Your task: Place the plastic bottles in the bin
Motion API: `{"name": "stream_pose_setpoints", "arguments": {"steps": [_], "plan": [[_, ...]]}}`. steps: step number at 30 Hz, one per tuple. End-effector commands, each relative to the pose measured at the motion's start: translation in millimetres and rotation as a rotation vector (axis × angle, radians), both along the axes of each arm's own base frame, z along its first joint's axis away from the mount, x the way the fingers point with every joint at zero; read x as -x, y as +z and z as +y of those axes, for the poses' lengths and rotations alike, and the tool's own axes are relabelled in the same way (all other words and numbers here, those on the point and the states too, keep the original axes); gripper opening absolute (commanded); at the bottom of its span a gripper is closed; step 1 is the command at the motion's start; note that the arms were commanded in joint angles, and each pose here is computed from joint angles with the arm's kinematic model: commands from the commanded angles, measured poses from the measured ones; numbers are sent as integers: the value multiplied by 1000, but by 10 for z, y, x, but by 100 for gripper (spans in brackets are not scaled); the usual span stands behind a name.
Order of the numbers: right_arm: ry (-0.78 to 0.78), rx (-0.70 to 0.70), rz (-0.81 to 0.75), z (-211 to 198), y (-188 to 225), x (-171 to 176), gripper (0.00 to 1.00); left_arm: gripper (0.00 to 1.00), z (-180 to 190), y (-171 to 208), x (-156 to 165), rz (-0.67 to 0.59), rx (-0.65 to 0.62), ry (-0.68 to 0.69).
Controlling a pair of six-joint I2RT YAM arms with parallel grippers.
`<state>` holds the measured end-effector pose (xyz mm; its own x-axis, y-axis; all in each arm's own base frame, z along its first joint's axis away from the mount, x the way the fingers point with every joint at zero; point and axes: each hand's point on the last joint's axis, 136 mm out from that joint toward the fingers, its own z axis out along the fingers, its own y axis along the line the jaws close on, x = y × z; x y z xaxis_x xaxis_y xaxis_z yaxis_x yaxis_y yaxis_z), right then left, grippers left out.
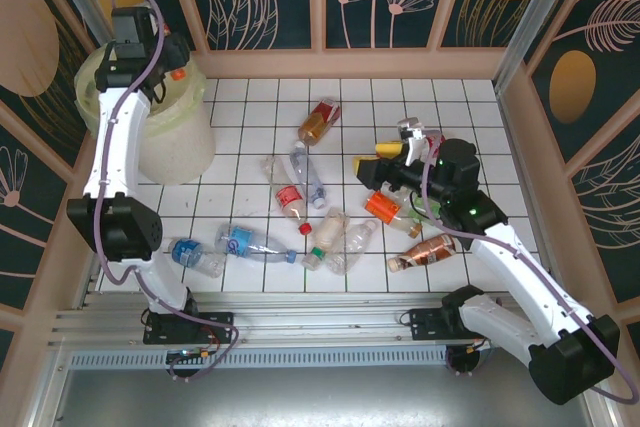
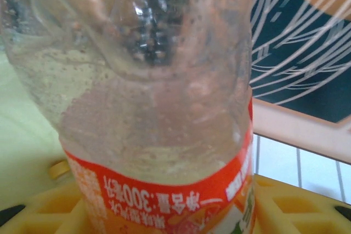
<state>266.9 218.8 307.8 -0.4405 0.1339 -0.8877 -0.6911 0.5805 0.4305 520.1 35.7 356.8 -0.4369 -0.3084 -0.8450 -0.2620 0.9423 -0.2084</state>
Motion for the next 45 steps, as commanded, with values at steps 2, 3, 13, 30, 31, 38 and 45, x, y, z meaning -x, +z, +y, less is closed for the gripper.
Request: {"name": "stream_pose_setpoints", "arguments": {"steps": [2, 3, 13, 30, 31, 38, 45], "plan": [[-6, 13, -25, 31, -3, -64, 89, 55, 228, -4, 141, 10, -42, 109], [-6, 16, -19, 38, -16, -83, 89, 55, 251, -74, 146, 29, -43, 114], [17, 99, 76, 108, -349, -98, 89, 57, 311, -502, 223, 141, -34, 118], [-264, 391, 435, -404, -1498, -105, 71, 90, 297, -414, 393, 150, -7, 118], [-271, 398, 447, -419, -1520, -97, 71, 93, 298, -418, 397, 153, -8, 119], [-361, 490, 550, -610, -1744, -73, 70, 99, 249, -127, 583, 95, 6, 103], [-347, 560, 589, -594, -1947, -127, 73, 99, -45, 249, 828, -43, 51, -44]]}}
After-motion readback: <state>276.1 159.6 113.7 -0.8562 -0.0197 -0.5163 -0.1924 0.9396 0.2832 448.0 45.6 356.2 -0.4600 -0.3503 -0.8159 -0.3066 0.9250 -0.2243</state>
